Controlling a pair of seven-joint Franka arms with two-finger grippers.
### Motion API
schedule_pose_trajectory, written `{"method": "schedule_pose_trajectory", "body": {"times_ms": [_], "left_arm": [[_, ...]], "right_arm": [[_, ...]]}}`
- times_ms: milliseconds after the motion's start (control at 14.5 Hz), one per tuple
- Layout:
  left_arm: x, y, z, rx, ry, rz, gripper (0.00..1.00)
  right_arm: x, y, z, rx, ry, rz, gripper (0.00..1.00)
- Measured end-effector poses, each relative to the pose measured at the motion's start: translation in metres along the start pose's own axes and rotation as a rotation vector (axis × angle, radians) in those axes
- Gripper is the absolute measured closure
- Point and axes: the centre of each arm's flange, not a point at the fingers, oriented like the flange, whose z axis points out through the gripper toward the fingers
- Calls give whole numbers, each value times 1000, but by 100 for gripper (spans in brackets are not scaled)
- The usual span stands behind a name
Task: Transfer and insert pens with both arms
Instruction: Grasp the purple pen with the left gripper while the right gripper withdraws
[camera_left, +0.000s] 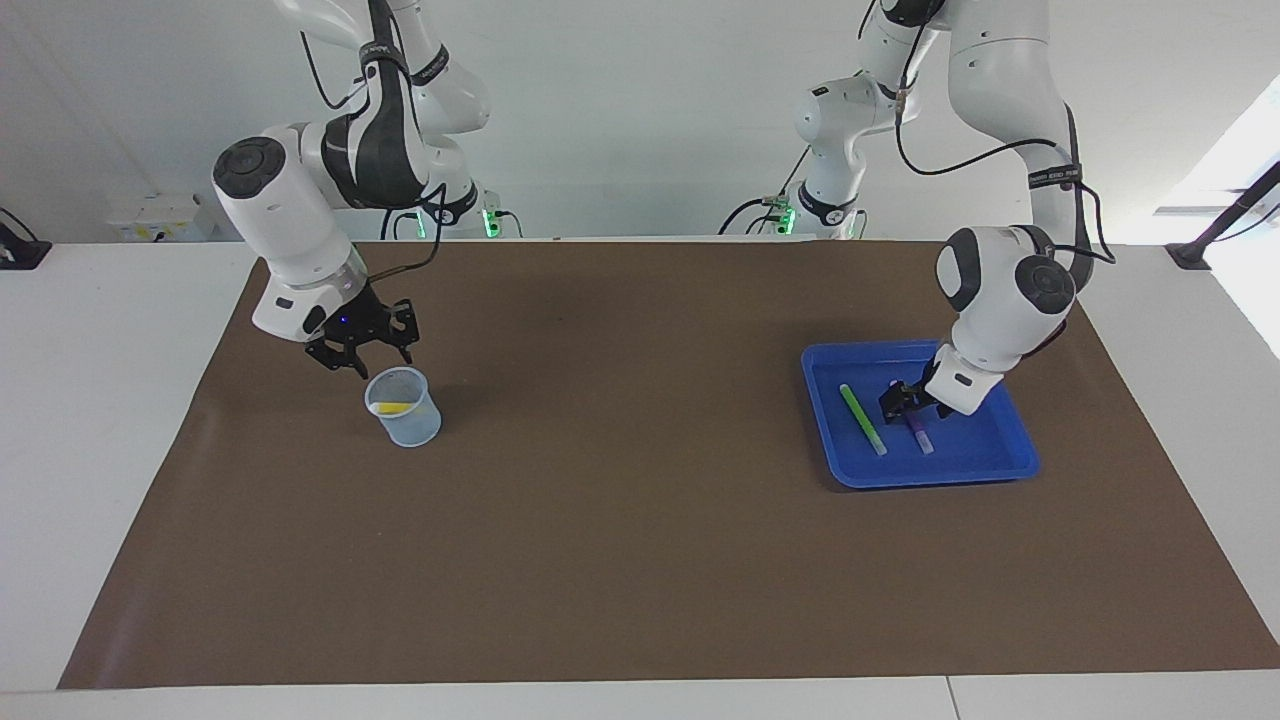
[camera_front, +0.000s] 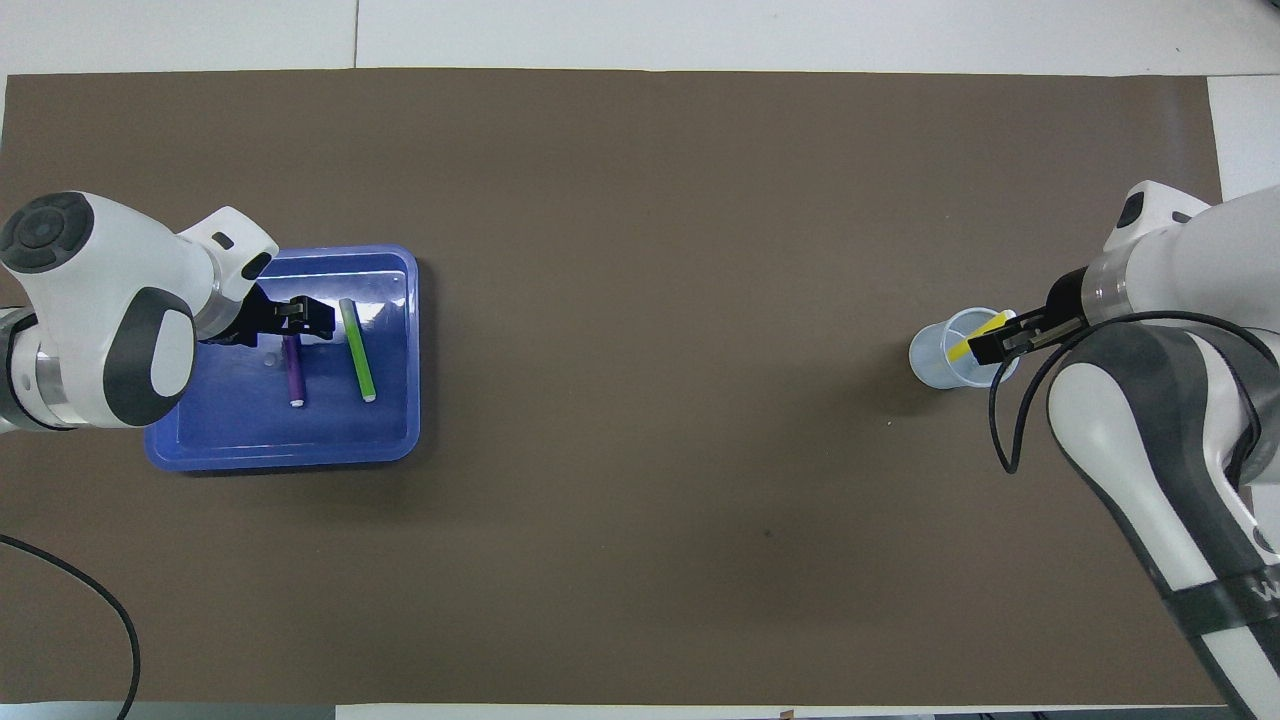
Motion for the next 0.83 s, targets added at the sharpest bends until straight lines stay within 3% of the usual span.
{"method": "schedule_pose_trajectory", "body": {"times_ms": [138, 277, 484, 692, 761, 830], "left_arm": [[0, 1, 5, 0, -6, 22, 7], [1, 0, 9, 9, -12, 38, 11], [1, 0, 14, 27, -18, 54, 14], [1, -1, 15, 27, -19, 54, 17], [1, -1, 16, 27, -20, 55, 26], [1, -1, 16, 27, -21, 54, 26]], "right_arm": [[14, -21, -15, 29, 40, -21, 1], [27, -51, -30, 119, 91, 0, 0], [41, -88, -44, 312, 128, 223, 0], [50, -132, -51, 455, 95, 426, 0], [52, -148, -53, 479, 75, 479, 0], [53, -163, -54, 491, 56, 517, 0]]}}
